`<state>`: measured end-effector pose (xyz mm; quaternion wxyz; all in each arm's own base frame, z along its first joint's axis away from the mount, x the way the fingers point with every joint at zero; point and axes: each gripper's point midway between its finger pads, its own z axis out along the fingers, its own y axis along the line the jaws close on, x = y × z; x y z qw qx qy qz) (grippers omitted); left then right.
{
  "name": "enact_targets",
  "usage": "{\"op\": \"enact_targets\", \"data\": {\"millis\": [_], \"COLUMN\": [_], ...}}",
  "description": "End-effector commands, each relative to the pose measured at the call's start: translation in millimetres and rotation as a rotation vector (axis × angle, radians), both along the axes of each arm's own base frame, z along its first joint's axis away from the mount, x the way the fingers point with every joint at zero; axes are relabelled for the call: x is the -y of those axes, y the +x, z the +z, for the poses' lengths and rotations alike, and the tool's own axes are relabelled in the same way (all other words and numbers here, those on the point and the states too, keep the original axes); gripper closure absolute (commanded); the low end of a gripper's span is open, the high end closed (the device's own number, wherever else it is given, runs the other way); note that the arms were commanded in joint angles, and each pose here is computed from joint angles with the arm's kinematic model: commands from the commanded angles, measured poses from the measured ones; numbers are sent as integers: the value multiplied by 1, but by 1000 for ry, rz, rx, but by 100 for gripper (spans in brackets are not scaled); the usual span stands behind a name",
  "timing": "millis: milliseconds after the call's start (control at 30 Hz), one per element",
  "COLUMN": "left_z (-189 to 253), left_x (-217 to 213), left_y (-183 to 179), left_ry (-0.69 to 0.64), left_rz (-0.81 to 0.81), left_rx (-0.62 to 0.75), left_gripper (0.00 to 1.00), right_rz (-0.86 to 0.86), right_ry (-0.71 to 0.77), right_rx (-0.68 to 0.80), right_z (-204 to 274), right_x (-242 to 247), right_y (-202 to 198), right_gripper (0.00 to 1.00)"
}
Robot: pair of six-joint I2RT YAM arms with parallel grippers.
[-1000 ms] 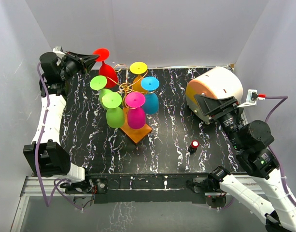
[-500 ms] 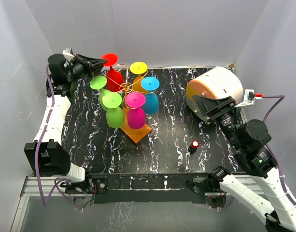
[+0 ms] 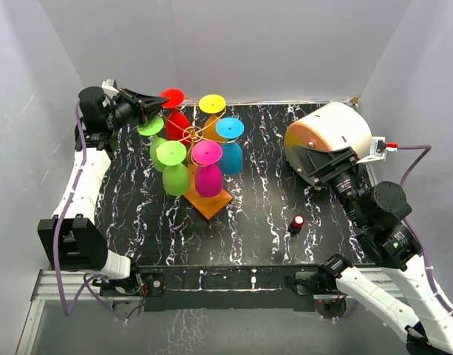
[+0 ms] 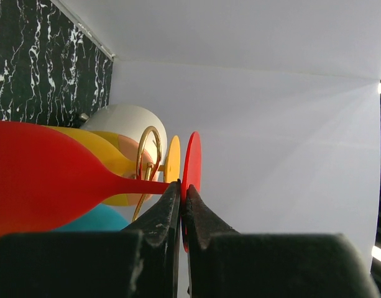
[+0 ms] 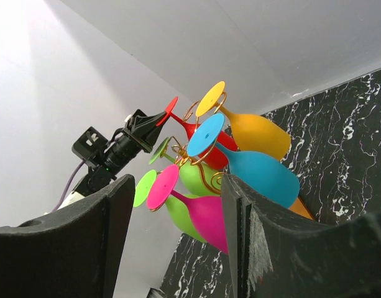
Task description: Place the wine glass upside down on the wine glass rack
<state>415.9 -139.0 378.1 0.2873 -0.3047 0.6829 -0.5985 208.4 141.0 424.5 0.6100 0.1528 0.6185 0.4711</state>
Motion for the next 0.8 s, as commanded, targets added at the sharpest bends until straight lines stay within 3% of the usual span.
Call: {"op": "enact_targets", "data": {"millis": [0,767], "left_z": [25,33], "left_x": [10,35], "left_y": [-23,-19], "left_ry": [-25,-28], "left_rz": [-54,-87], "left_rx": [75,89], "left_gripper": [100,100], "right_rz": [18,13], "right_ry": [37,40], "right_rx": [54,43], "right_z": [17,13], "right_x": [-3,-1], "right_y": [-2,-3], "right_gripper": [44,44]}}
